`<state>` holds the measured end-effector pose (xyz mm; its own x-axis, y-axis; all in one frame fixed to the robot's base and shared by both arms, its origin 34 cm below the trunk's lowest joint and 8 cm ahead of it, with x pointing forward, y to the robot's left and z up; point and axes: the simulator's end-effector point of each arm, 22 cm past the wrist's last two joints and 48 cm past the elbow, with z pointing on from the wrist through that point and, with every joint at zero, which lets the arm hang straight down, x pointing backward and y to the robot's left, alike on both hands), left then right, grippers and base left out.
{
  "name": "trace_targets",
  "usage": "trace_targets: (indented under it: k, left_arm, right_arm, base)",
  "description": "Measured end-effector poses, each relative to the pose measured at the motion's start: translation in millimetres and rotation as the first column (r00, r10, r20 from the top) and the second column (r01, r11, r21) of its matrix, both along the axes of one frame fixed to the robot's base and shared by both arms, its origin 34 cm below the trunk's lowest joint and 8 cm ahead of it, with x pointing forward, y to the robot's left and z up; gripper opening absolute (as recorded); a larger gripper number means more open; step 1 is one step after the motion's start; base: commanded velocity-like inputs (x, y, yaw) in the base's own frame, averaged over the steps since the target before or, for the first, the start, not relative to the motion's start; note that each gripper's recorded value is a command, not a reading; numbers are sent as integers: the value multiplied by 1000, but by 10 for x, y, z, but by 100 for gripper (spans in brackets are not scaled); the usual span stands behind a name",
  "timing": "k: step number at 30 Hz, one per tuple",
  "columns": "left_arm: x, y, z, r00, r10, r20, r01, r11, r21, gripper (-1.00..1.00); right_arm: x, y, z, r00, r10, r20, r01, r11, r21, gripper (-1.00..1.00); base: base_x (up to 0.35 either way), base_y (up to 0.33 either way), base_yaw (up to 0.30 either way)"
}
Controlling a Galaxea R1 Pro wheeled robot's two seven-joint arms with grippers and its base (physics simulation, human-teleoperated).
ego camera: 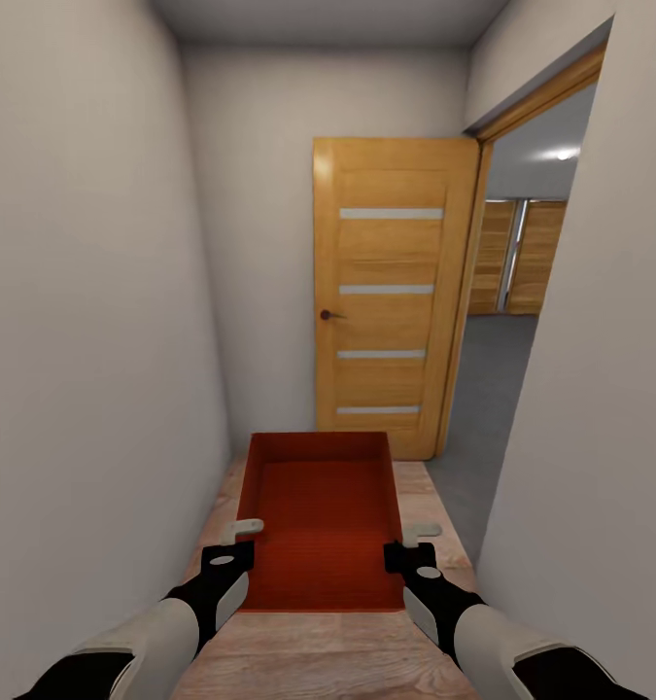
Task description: Move the two storage containers from the living room to the garage. In the garage, place one container on the floor and stack the other container on top of it (either order is fine).
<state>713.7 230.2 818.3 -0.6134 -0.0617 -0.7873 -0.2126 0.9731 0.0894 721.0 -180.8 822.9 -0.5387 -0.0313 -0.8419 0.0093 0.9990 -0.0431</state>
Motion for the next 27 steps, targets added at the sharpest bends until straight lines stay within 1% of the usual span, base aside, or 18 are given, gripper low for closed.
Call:
trace_targets:
  k: [27]
  left_arm:
    - [4, 0, 5, 1000, -1, 1, 1, 1000, 1, -100]
  right_arm:
    - [1, 0, 2, 1000, -1, 1, 1, 1000, 1, -100]
  base:
    - [326, 0, 0]
